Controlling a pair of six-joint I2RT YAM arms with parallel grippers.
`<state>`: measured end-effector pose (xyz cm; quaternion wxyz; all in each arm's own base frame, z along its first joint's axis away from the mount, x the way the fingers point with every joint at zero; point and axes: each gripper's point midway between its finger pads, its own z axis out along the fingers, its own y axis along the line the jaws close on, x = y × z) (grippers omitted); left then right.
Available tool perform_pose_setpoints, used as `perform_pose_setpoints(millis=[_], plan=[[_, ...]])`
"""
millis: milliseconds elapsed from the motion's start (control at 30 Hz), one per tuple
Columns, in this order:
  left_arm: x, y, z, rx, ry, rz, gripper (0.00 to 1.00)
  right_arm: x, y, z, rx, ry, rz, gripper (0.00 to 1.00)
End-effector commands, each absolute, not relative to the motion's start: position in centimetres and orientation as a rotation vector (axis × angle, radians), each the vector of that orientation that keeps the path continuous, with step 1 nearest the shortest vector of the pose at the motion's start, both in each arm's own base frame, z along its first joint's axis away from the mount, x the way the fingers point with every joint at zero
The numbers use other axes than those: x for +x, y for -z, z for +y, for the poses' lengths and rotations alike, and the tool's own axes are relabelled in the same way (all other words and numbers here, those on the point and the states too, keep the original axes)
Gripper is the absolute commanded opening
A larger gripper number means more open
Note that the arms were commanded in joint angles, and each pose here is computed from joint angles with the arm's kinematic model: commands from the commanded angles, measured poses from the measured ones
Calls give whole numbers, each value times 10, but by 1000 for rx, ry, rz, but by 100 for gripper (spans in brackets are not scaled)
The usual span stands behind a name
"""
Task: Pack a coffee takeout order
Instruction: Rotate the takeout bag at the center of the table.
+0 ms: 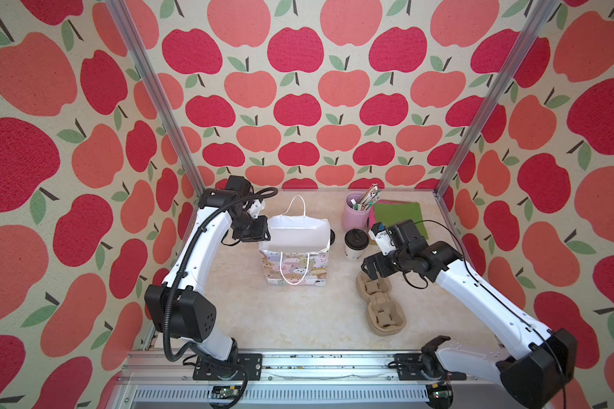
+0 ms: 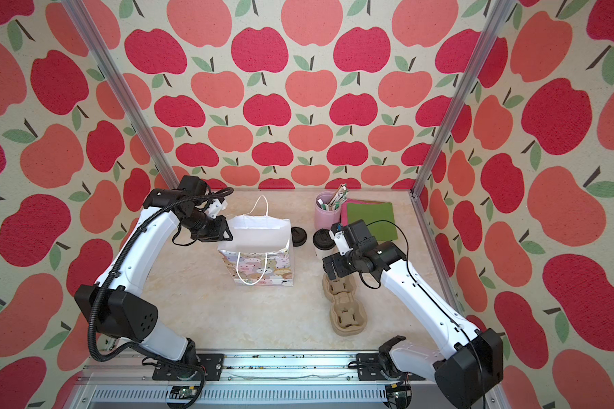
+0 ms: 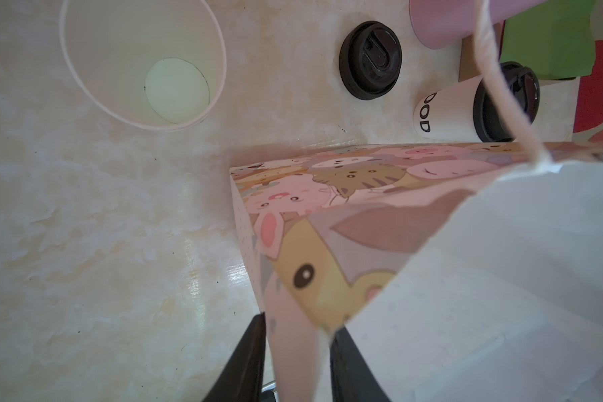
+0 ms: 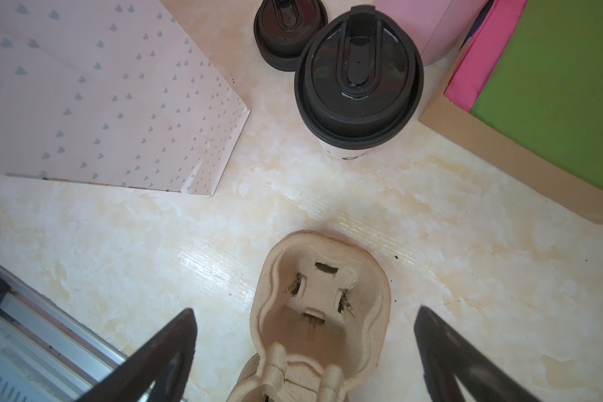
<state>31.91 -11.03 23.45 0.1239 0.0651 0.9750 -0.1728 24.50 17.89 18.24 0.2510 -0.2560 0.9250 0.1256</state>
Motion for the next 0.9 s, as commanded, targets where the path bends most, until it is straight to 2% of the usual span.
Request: perform_pose_setpoints(millis=[0, 133, 333, 533, 633, 867], plan=[[322, -238, -107, 232, 456, 2840, 34, 238, -181, 174, -682, -354, 2542, 99], [318, -230, -104, 250, 431, 2881, 31, 238, -183, 173, -686, -348, 2538, 99], [318, -228, -106, 349, 435, 2873, 14, 237, -185, 173, -692, -344, 2537, 99], [317, -250, -137, 586, 673, 2693, 4, 237, -190, 172, -707, -340, 2516, 99], [314, -257, -149, 689, 743, 2620, 0, 237, -194, 173, -709, -347, 2503, 99], [311, -255, -157, 869, 823, 2625, 0, 234, -199, 180, -732, -412, 2481, 99]])
